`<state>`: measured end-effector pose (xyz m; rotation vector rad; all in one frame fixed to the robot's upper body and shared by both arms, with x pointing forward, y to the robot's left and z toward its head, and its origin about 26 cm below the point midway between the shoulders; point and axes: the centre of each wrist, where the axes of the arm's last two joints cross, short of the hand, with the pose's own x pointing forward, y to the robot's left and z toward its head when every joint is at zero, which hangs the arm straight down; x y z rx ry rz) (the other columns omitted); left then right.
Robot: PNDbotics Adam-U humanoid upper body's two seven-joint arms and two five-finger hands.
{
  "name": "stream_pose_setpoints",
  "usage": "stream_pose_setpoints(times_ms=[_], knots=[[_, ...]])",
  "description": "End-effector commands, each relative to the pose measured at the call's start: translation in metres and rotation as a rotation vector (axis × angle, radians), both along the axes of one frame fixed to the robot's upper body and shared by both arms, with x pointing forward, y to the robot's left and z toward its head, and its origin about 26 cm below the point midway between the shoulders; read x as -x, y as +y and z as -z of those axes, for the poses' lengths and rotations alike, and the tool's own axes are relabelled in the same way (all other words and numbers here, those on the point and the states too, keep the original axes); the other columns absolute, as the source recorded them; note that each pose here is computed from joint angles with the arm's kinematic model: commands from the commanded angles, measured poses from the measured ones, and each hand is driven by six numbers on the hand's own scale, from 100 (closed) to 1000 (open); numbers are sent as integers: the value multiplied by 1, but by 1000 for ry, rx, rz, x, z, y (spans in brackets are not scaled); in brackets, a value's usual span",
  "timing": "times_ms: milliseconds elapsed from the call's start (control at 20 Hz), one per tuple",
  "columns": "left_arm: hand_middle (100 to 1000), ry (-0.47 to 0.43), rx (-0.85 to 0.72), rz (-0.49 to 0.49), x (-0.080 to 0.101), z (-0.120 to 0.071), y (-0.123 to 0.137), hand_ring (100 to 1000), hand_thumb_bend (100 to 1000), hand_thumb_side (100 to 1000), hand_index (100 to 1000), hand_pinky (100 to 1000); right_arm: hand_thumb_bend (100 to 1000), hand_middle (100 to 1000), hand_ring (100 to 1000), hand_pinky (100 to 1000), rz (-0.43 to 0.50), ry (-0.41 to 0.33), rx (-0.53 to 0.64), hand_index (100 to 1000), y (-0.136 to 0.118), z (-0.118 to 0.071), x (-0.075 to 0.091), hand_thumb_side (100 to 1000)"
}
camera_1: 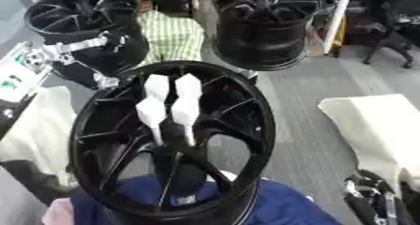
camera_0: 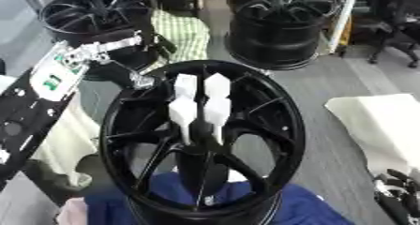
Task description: Pull the pin out of the wheel hub.
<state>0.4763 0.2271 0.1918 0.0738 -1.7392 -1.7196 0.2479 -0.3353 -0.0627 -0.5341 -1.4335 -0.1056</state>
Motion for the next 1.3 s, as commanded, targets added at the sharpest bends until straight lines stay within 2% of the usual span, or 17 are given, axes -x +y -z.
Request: stream_pose_setpoints(times_ms=[50,250,650,1300], knots=[[818,-92,-237,307,-3,-12,-5,822,315,341,884,765,100,600,516,563,-12,-16,28,790,-6,-8,-4,288],[827,-87,-276,332,-4,-5,-9,825,324,338,886,776,100,600,516,563,-16,-20,27,789,-5,-8,-5,288],[810,-91,-312,333,-8,4,-11,818,272,284,879,774,100,600,516,564,-20,-22,26,790,-5,-9,-6,287],[737,-35,-336,351,-11,31,-18,793,267,310,867,741,100,599,516,564,-29,-28,22,790,-3,-10,-8,286]])
